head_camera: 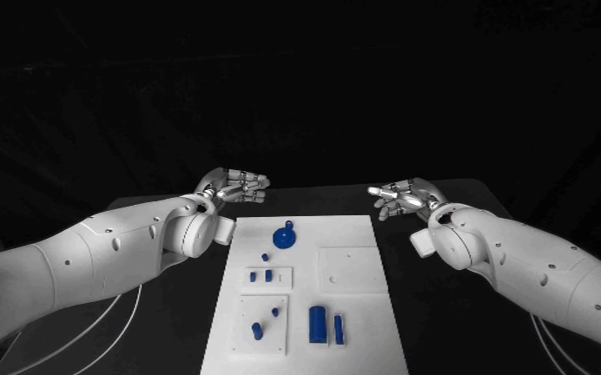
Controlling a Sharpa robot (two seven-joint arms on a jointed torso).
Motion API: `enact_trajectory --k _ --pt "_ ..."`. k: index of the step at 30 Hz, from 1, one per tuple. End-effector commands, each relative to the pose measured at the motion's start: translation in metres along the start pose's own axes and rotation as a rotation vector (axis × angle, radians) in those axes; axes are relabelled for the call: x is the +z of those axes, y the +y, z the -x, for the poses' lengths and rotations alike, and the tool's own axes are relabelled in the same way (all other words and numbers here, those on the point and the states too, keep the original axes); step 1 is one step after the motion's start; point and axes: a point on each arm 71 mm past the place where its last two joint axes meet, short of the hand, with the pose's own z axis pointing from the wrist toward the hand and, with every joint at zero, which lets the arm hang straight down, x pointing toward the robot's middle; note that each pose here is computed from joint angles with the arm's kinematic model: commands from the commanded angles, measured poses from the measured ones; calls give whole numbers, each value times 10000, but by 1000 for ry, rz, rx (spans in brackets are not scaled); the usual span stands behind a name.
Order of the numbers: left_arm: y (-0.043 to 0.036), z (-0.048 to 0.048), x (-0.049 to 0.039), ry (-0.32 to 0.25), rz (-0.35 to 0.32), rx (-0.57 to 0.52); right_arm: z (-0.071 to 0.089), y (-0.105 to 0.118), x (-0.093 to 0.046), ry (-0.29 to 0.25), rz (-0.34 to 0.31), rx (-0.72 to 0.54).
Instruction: Assemble the parts on the task board
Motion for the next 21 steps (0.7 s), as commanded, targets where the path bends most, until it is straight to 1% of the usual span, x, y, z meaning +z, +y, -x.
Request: enact_trajectory --k 1,6,7,9,12,16,17,19,21 --pt "-54 -3 55 10 -56 -64 23 37 61 -2 86 146" --pt "-68 30 128 -7 -75 -84 5 5 128 -4 98 241" --pt "-24 38 110 -23 -29 -26 39 -12 123 -41 40 134" --pt "-18 30 104 -23 -30 -27 34 -9 120 -42 42 136" --pt "18 -19 65 -29 -31 -37 1 5 97 -48 53 146" --pt "95 -131 -30 -42 -34 -59 -78 32 36 -62 76 170" --pt "130 -186 -80 -49 -35 -70 -118 44 2 -69 86 182" --pt "178 -270 -162 -61 -37 -86 -182 58 -54 -81 99 200" --pt "227 -365 -262 -75 -39 -104 -257 70 -127 -94 111 222"
